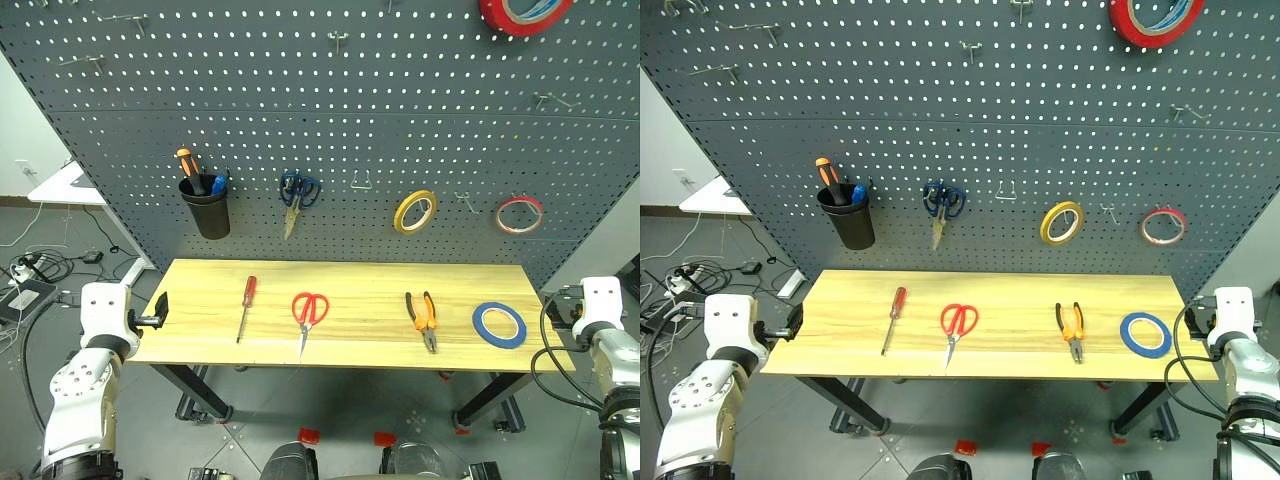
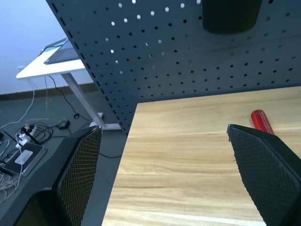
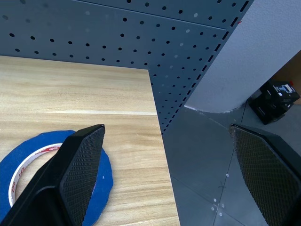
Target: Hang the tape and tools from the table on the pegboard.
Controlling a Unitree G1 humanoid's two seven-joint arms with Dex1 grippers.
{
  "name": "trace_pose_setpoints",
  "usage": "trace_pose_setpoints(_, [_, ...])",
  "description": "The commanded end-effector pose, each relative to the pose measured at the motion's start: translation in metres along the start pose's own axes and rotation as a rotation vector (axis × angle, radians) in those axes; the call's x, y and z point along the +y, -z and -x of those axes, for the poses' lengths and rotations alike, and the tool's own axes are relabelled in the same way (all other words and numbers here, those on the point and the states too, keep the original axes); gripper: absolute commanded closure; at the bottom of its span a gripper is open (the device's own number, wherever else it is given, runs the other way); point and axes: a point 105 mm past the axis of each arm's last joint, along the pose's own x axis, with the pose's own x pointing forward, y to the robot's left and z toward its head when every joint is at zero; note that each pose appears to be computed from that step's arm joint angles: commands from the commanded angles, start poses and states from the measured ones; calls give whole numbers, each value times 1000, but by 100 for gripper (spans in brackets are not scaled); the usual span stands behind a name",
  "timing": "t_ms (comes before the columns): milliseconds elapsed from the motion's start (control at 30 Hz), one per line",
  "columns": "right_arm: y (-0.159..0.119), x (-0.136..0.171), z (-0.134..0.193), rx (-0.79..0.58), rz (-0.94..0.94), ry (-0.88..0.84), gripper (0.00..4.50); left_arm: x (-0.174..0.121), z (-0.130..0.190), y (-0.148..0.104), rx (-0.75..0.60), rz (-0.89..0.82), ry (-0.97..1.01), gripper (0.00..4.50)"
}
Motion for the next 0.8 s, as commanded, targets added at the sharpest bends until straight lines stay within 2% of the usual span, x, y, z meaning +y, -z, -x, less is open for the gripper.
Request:
trace_pose_setpoints(33, [-18, -7, 0, -65, -11, 23, 0, -1, -4, -19, -71, -43, 15, 1])
trace_pose_setpoints(233, [-19, -5, 0, -69, -3, 14, 0, -3, -3, -16, -65, -36, 18, 1])
trace_pose_setpoints(400, [-18, 7, 1, -72, 54, -57, 0, -10, 1, -15, -59, -39, 52, 1])
trace_pose_setpoints(633, [-28, 51, 18, -119, 177, -282, 0, -64, 1, -47, -128, -25, 258, 1])
trace_pose_setpoints(800, [-34, 75, 32, -91, 235, -377, 0, -100, -5, -68, -138, -43, 375, 1])
